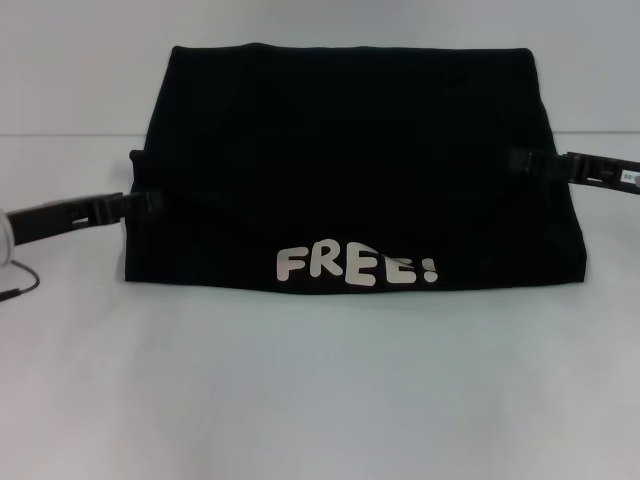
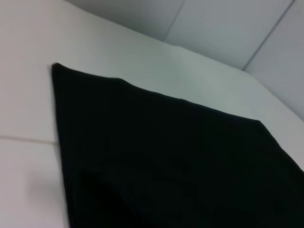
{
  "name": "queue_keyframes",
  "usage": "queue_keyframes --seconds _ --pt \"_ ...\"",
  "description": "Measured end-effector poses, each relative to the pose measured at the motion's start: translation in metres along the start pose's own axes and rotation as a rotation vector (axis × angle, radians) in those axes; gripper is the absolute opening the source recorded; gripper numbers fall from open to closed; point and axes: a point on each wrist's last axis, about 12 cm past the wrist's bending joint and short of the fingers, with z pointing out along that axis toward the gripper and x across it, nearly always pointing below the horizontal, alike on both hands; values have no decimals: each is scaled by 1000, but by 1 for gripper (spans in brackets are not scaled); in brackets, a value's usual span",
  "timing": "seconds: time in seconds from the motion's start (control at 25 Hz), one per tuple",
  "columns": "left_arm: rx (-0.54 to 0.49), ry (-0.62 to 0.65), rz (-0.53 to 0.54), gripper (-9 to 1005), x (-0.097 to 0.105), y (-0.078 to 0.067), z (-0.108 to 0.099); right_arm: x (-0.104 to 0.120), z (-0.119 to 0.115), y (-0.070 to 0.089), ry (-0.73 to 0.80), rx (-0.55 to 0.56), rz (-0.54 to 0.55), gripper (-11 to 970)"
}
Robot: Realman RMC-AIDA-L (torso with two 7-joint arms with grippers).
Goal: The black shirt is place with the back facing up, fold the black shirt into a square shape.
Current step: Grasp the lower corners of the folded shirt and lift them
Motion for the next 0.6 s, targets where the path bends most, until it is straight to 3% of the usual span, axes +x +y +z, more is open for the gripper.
queue_keyframes --seconds 0.24,0.6 --pt "-47 62 -55 703 12 7 -6 9 -9 -4 -7 -4 24 613" --pt "-100 113 -79 703 24 10 4 17 -11 -6 0 -2 32 614"
